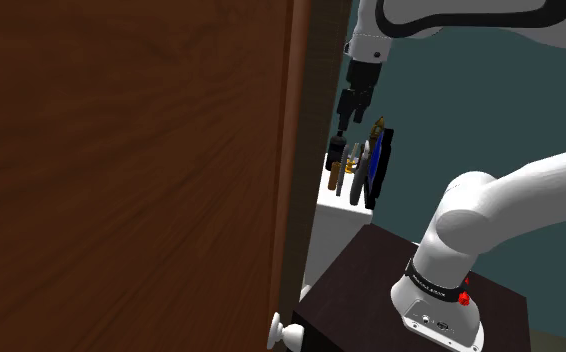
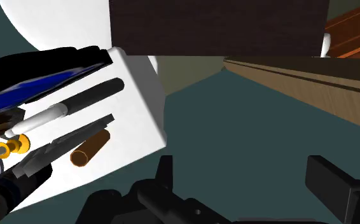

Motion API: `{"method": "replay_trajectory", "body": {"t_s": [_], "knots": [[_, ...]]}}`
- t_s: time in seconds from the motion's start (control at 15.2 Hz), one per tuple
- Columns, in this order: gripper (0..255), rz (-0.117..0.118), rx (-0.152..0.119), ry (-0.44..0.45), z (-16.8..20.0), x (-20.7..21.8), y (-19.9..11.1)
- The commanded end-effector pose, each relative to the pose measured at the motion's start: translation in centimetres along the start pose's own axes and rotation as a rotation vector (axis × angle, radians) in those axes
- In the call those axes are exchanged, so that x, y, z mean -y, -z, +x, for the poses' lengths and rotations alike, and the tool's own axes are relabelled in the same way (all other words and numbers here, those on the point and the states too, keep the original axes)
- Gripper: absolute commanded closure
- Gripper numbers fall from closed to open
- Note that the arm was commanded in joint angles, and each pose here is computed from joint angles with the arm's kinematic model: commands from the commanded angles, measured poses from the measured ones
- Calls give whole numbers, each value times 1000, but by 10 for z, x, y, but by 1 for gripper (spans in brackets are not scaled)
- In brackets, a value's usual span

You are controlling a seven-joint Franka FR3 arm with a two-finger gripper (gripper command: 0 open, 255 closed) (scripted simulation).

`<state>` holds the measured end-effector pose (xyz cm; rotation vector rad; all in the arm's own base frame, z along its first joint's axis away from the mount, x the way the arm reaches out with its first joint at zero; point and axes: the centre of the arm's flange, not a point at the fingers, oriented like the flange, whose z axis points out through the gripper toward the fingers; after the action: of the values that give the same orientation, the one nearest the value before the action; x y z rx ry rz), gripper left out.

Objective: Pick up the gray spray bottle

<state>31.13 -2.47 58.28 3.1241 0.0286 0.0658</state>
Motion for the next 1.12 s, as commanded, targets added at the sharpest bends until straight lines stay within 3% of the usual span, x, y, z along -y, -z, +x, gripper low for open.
{"method": "replay_trajectory", "body": {"t_s": [0.0,0.53,1.06], "knots": [[0,0,0,0,0,0,0],[0,-169,-26,-343,7,-64,-56],[0,-337,-51,-686,-7,-135,-100]]}}
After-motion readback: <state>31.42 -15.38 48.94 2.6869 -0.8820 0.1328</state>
